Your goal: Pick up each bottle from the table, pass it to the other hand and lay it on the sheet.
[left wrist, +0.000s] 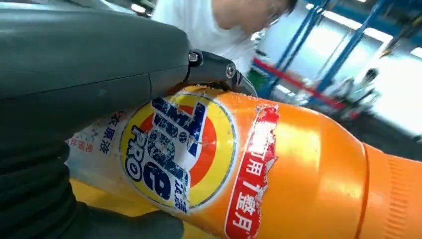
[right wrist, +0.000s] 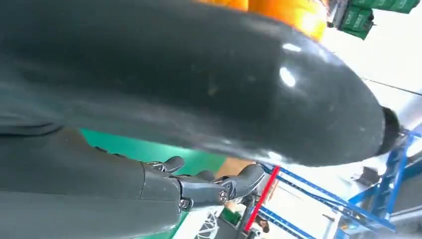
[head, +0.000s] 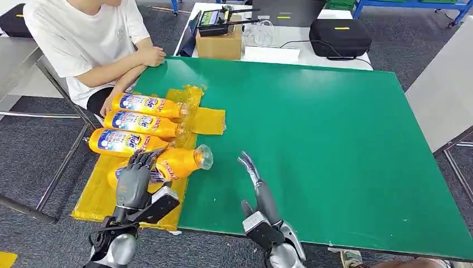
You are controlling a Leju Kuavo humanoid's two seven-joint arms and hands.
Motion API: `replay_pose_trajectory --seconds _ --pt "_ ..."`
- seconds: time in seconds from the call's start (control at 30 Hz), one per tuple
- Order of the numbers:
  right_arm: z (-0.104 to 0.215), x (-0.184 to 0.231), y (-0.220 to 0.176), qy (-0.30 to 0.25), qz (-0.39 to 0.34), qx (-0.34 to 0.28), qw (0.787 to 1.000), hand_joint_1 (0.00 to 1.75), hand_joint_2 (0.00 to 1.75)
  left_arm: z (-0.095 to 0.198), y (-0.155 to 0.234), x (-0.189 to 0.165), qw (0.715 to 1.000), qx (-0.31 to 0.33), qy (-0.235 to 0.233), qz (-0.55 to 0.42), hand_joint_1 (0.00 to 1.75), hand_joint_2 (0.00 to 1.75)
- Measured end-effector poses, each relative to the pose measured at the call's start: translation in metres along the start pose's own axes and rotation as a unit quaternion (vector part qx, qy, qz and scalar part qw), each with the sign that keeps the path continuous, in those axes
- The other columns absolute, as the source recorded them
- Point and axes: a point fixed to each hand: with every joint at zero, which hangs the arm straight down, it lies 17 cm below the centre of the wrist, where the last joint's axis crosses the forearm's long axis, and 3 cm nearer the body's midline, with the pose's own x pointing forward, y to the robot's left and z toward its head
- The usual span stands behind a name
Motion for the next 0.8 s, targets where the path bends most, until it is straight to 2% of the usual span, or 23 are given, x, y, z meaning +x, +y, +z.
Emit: replay_pose_trajectory --seconds 0.1,0.17,0.3,0.37,0.5,0.53,0.57,0.6,0.63,0.67,0.7,0.8 --pt "0.002 -0.001 0.001 0.003 -0.003 0.001 1.000 0.00 0.00 0.007 -0.011 -0.017 0.999 -0.035 0.016 -0.028 1.75 1.75" --pt "0.004 -0.002 0.002 0.005 -0.005 0.001 1.000 0.00 0.00 0.017 -0.029 -0.032 0.995 -0.086 0.028 -0.047 1.68 1.75" --pt "0.006 -0.003 0.002 0.004 -0.011 0.006 1.000 0.00 0.00 0.042 -0.060 -0.057 0.983 -0.171 0.038 -0.058 1.68 1.75" --pt "0.006 -0.003 0.002 0.004 -0.013 0.005 1.000 0.00 0.00 0.044 -0.063 -0.063 0.980 -0.183 0.037 -0.063 1.68 1.75" --pt "0.006 -0.003 0.002 0.005 -0.016 0.005 1.000 0.00 0.00 0.044 -0.069 -0.069 0.977 -0.199 0.039 -0.067 1.50 1.75" --pt "0.006 -0.004 0.002 0.005 -0.017 0.006 1.000 0.00 0.00 0.044 -0.072 -0.071 0.975 -0.206 0.038 -0.070 1.31 1.75" --pt "0.006 -0.004 0.003 0.005 -0.019 0.007 1.000 0.00 0.00 0.045 -0.076 -0.073 0.973 -0.217 0.036 -0.075 0.93 1.75" --pt "0.005 -0.004 0.004 0.004 -0.020 0.009 1.000 0.00 0.00 0.045 -0.081 -0.077 0.969 -0.229 0.035 -0.084 1.08 1.75" --pt "0.005 -0.005 0.004 0.003 -0.021 0.011 1.000 0.00 0.00 0.047 -0.085 -0.083 0.965 -0.239 0.037 -0.099 1.01 1.75" --pt "0.004 -0.005 0.005 0.003 -0.024 0.014 1.000 0.00 0.00 0.048 -0.090 -0.089 0.961 -0.249 0.039 -0.116 0.31 1.75" --pt "0.003 -0.006 0.005 0.003 -0.025 0.014 1.000 0.00 0.00 0.046 -0.091 -0.096 0.958 -0.254 0.044 -0.125 0.02 1.75" --pt "0.003 -0.009 0.005 0.006 -0.026 0.016 1.000 0.00 0.00 0.041 -0.097 -0.110 0.956 -0.256 0.057 -0.135 0.00 1.75"
